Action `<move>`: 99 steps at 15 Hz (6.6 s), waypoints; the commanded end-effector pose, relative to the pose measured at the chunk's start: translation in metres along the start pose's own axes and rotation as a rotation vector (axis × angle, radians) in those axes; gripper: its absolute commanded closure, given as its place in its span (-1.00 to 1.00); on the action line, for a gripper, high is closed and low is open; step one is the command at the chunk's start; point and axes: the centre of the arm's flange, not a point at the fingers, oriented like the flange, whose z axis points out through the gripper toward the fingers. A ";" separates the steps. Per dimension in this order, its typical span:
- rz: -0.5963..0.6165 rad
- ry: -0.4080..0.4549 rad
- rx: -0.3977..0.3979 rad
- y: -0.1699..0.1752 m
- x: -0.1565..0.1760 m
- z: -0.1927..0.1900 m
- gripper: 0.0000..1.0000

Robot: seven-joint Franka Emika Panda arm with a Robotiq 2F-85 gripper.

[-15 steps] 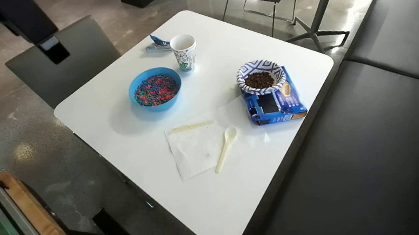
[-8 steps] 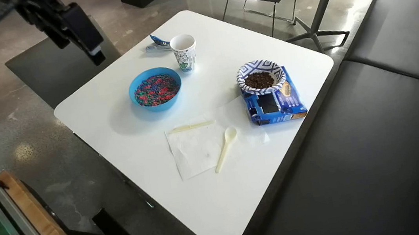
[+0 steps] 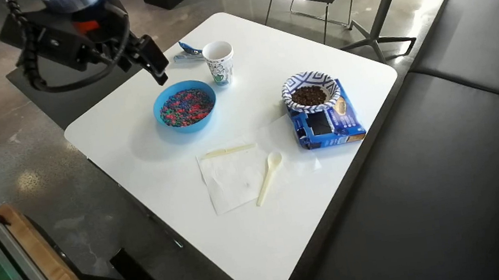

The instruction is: Pour the cereal out of the coffee cup and into the blue bowl.

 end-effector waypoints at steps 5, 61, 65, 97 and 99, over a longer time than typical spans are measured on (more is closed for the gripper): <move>-0.032 0.015 -0.013 -0.001 0.010 0.036 -1.00; -0.690 -0.014 -0.020 -0.049 0.188 0.120 0.98; -0.549 0.054 0.029 -0.047 0.176 0.069 0.98; 0.138 0.472 1.175 0.041 0.015 0.176 0.98; 0.177 0.507 1.219 0.046 0.015 0.181 0.98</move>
